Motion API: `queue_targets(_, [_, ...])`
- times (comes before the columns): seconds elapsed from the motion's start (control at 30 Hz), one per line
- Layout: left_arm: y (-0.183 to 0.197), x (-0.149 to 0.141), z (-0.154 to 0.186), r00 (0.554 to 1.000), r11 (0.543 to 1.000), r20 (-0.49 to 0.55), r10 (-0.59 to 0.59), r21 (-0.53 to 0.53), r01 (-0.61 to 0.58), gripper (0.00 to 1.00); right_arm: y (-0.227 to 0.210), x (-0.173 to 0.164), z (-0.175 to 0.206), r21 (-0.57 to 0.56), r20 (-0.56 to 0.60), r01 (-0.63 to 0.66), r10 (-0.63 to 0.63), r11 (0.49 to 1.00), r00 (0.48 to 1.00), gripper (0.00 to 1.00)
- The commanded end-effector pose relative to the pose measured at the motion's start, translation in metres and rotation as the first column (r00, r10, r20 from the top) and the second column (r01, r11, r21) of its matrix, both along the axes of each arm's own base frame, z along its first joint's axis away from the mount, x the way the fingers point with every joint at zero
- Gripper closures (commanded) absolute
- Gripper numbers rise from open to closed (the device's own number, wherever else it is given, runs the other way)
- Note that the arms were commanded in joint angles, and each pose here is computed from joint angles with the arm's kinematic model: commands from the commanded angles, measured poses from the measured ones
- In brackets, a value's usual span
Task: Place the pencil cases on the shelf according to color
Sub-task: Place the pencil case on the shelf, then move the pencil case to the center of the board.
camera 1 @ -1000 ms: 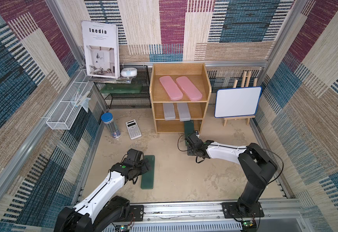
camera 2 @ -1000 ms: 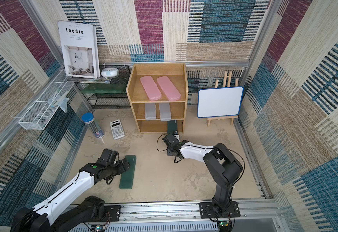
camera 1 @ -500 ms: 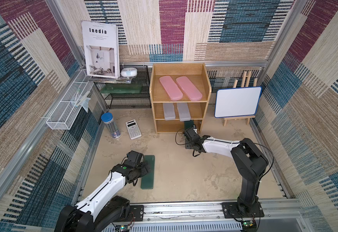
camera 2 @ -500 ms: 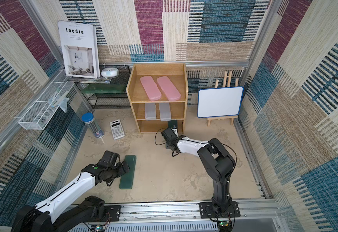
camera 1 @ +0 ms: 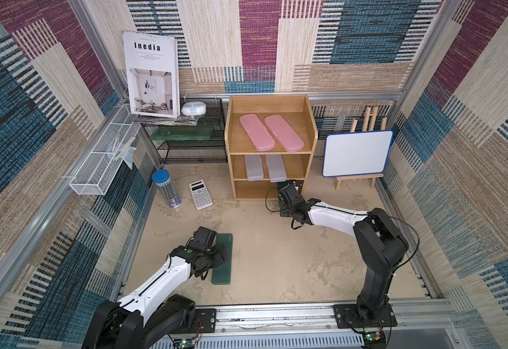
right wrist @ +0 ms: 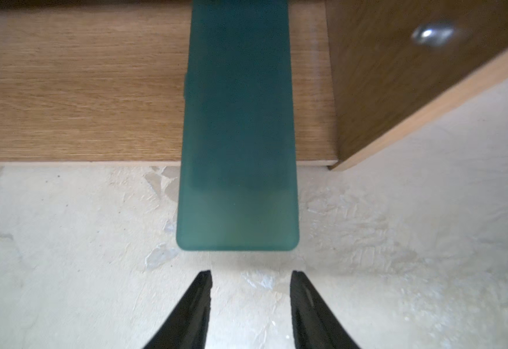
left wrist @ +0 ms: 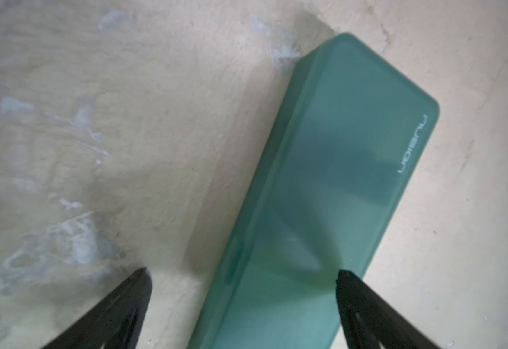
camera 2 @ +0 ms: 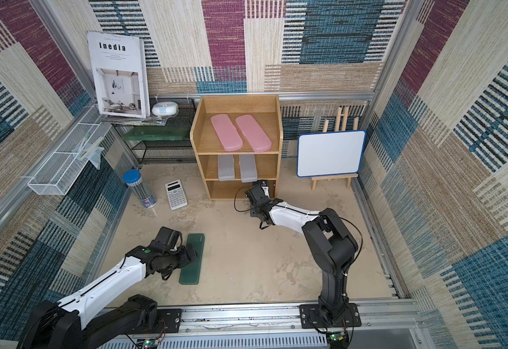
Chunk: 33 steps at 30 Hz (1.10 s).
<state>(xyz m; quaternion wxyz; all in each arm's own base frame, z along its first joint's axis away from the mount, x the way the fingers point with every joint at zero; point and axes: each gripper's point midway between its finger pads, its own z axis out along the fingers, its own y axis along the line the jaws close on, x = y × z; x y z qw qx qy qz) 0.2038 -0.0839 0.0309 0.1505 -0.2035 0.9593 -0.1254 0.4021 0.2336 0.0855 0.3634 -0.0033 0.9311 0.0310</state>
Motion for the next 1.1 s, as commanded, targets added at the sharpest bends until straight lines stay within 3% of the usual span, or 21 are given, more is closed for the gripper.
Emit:
queue_targets(0.0, [-0.005, -0.007, -0.001, 1.0, 1.0, -0.021, -0.007, -0.016, 0.007, 0.01, 0.007, -0.009, 0.016, 0.05, 0.031, -0.045, 0.044, 0.998, 0.999, 0.5])
queue_targets(0.17, [-0.018, -0.015, 0.001, 0.999, 0.999, -0.018, -0.035, -0.021, 0.034, 0.01, 0.008, -0.034, 0.023, 0.073, 0.022, -0.081, 0.079, 0.994, 0.997, 0.46])
queue_targets(0.33, [-0.041, -0.021, 0.003, 0.997, 0.996, -0.02, -0.081, 0.02, 0.081, 0.01, 0.013, -0.064, 0.022, 0.079, 0.008, -0.11, 0.11, 0.991, 0.994, 0.36])
queue_targets(0.53, [-0.092, -0.001, 0.017, 0.989, 0.99, 0.047, -0.143, -0.008, 0.144, 0.01, 0.003, -0.098, 0.023, 0.083, -0.006, -0.095, 0.095, 0.992, 0.995, 0.21])
queue_targets(0.67, [-0.123, 0.015, 0.036, 0.973, 0.977, 0.082, -0.214, 0.028, 0.213, 0.01, 0.0, -0.115, 0.034, 0.114, 0.008, -0.108, 0.108, 0.988, 0.994, 0.13])
queue_targets(0.93, [-0.074, 0.02, 0.059, 0.974, 0.966, 0.148, -0.173, 0.218, 0.138, 0.01, 0.044, -0.14, 0.043, 0.21, 0.02, -0.307, 0.31, 0.928, 0.95, 0.04])
queue_targets(1.07, [-0.033, 0.014, 0.058, 0.983, 0.962, 0.146, -0.111, 0.263, 0.069, 0.01, 0.084, -0.158, 0.03, 0.215, -0.008, -0.457, 0.469, 0.863, 0.883, 0.02])
